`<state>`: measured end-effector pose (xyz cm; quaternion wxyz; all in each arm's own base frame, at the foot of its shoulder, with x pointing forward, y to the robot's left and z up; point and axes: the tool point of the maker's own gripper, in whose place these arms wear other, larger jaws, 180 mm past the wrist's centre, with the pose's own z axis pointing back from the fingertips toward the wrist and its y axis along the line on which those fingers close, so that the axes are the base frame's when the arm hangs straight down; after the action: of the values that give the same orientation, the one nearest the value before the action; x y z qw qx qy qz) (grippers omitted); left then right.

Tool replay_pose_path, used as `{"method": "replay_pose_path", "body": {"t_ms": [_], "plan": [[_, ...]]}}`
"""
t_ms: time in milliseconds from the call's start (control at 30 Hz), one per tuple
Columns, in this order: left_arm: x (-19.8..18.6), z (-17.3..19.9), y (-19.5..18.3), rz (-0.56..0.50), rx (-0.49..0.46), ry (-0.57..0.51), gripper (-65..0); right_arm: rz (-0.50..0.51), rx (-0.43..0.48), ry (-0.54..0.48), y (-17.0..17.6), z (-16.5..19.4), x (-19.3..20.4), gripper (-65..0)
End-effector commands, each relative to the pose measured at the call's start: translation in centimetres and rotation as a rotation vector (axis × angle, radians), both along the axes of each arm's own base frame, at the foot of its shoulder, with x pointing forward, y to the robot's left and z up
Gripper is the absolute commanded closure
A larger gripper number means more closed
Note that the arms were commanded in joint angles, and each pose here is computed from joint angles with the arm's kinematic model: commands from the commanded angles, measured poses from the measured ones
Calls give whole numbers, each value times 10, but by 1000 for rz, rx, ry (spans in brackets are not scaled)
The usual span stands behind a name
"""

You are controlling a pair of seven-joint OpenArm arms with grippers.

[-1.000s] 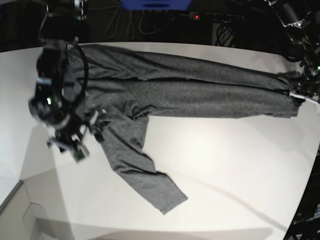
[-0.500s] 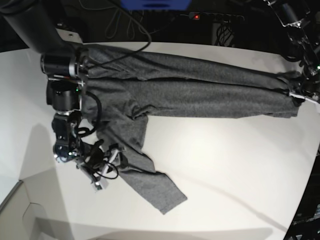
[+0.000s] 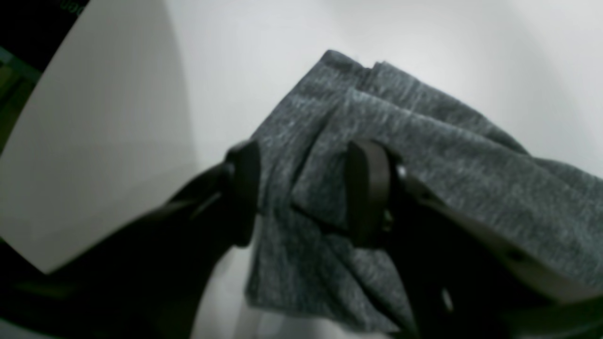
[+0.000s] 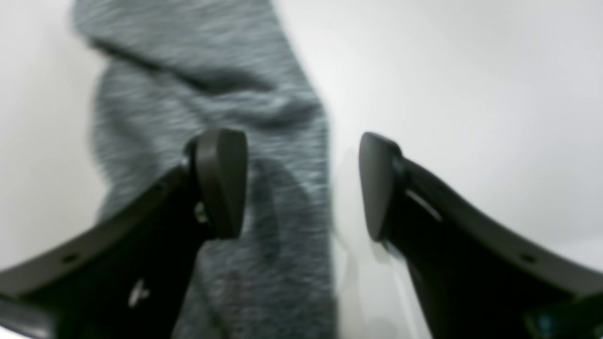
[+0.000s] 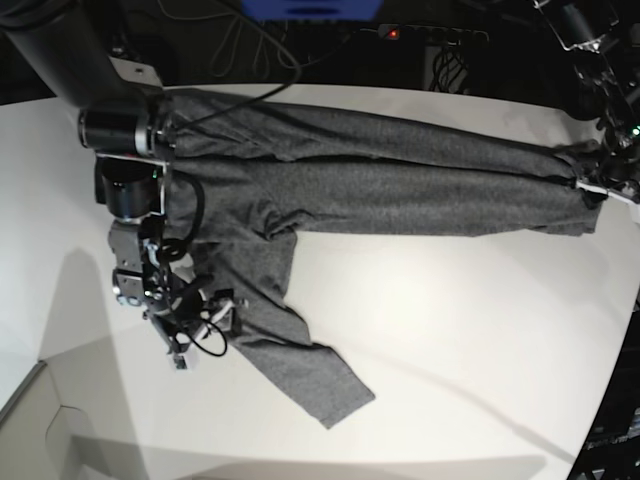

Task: Layout the t-shirt on the table in an organized manner, then fold the t-shirt properly
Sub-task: 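Grasp the hanging sleeve with the right gripper and lift it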

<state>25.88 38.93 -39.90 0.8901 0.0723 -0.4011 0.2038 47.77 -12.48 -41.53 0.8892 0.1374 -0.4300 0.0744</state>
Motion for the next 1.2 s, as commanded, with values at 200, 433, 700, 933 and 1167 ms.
{"method": "replay_pose_path", "body": {"t_ms": [200, 433, 700, 933, 1167], "plan": [[8, 16, 9, 0, 32, -44, -289, -2, 61, -9, 17, -2, 5, -305], [8, 16, 8, 0, 31, -44, -289, 17, 82, 9, 34, -7, 1, 0], [8, 16, 8, 0, 31, -44, -289, 43, 29, -61, 29, 31, 14, 0], [8, 15, 8, -3, 34, -40, -289, 149, -28, -209, 69, 96, -17, 0], [11, 20, 10, -4, 40, -49, -289, 276, -52, -299, 134, 130, -89, 0]]}}
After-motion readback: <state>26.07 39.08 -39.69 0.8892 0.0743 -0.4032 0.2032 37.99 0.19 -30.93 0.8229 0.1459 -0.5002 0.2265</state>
